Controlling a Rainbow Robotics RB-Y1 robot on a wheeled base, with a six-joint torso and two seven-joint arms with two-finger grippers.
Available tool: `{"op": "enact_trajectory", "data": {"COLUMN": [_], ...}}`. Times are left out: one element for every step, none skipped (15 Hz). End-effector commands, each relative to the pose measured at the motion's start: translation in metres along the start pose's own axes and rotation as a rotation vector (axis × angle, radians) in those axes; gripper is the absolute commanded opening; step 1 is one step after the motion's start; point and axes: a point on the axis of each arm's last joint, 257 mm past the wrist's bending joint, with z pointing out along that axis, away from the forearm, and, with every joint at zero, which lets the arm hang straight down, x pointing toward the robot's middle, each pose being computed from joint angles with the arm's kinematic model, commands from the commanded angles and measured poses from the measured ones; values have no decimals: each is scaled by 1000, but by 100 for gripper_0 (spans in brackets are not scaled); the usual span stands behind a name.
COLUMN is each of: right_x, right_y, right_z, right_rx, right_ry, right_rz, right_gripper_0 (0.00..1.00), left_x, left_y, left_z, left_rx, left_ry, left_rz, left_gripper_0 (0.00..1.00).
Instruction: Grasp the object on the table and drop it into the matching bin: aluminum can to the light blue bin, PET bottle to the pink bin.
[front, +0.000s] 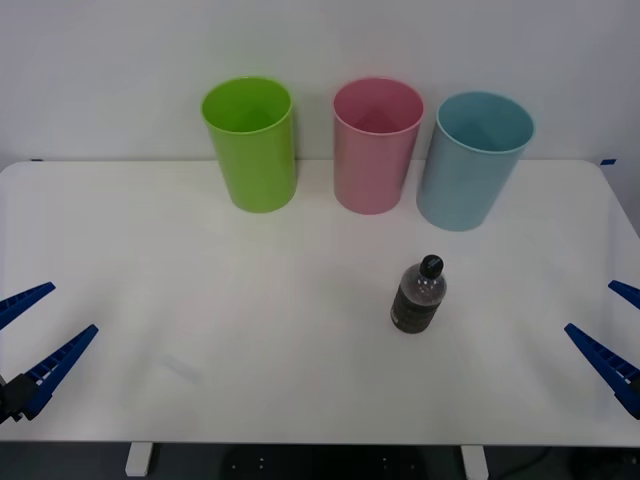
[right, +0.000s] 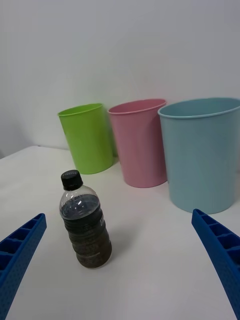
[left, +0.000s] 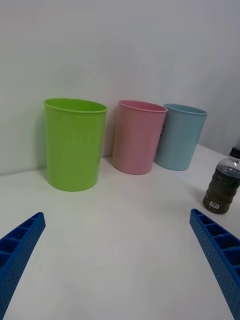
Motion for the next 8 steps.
{"op": "enact_trajectory", "data": {"right_x": [0,12,12,13,14,16,19,20], "right_y": [0,-1,-1,0,-1,0,2,2], "right_z": [0,-7,-7,-6,-7,-6,-6,-7], "right_rx": [0,28,26,25,27,26,23,24], "right_ry": [0,6,13,13,18,23,31,35], "right_rz": [0,32,27,31,30,32,31,28], "right_gripper_0": [100,100,100,100,100,100,100,100], "left_x": [0,0,0,0,0,0,0,0], "left_y": [0,0,0,0,0,0,0,0], "left_z": [0,0,0,0,0,0,0,0], "left_rx": [0,0,0,0,0,0,0,0], "left_ry": [0,0,0,0,0,0,0,0], "left_rz": [0,0,0,0,0,0,0,0], "left_gripper_0": [100,100,100,100,100,100,100,100]}}
